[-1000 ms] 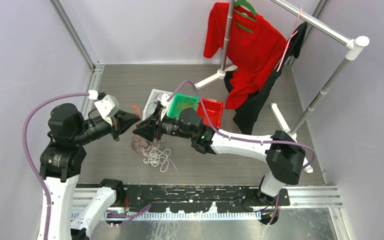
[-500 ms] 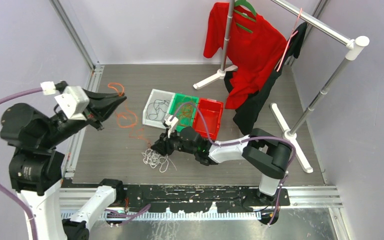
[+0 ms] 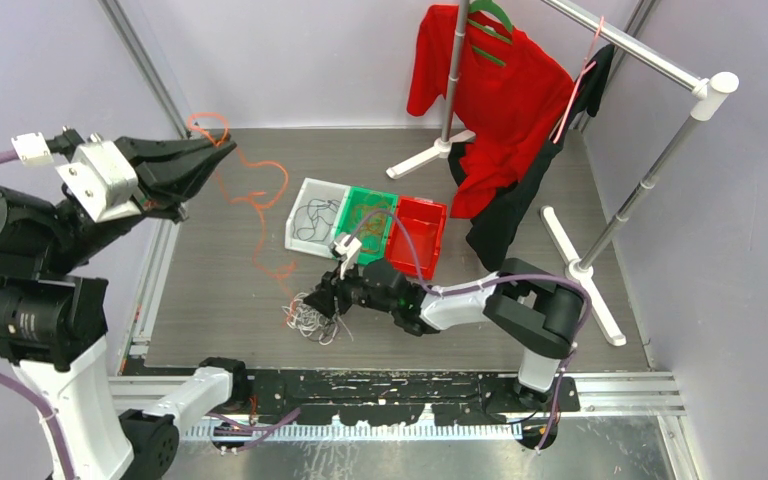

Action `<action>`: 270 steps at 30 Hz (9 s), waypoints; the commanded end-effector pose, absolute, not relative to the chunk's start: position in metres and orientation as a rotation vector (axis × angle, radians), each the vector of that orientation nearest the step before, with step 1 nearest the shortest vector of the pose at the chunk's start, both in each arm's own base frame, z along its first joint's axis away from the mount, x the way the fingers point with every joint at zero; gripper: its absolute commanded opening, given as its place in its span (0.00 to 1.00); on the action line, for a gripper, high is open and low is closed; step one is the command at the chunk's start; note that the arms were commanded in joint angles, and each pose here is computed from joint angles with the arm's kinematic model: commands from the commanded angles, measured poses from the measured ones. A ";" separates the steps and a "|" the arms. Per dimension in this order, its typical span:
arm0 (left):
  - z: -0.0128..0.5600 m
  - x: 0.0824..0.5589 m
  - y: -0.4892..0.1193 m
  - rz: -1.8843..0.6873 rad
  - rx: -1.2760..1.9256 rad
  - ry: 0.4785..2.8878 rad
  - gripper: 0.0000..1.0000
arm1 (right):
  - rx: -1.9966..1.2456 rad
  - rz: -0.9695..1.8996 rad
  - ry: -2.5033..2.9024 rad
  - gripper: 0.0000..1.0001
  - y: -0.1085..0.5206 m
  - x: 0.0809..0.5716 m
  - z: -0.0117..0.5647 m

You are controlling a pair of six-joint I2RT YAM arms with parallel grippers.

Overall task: Untangle the cables
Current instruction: Untie the cable, then place the cable in the bin.

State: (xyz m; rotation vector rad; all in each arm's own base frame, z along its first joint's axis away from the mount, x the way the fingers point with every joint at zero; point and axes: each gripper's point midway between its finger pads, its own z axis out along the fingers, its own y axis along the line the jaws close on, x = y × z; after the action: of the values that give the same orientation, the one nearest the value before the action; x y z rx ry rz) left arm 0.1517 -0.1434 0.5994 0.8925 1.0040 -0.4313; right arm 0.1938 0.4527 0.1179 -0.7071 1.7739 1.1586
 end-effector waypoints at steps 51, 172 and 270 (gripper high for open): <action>0.575 0.334 -0.266 -0.635 1.061 0.850 0.00 | 0.004 0.634 1.633 0.54 0.266 0.310 0.228; 0.151 0.406 -0.221 -0.657 1.525 1.983 0.28 | 0.209 0.682 1.687 0.42 0.200 0.342 0.200; 0.212 0.393 -0.258 -0.316 1.701 1.817 0.99 | 0.153 0.663 1.740 0.34 0.201 0.335 0.202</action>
State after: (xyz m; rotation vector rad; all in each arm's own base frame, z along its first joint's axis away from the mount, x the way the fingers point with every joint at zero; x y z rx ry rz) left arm 0.4132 -0.2739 0.1648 1.7668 1.7712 -0.3218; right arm 0.3246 0.1908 0.1641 0.1878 1.8094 0.6244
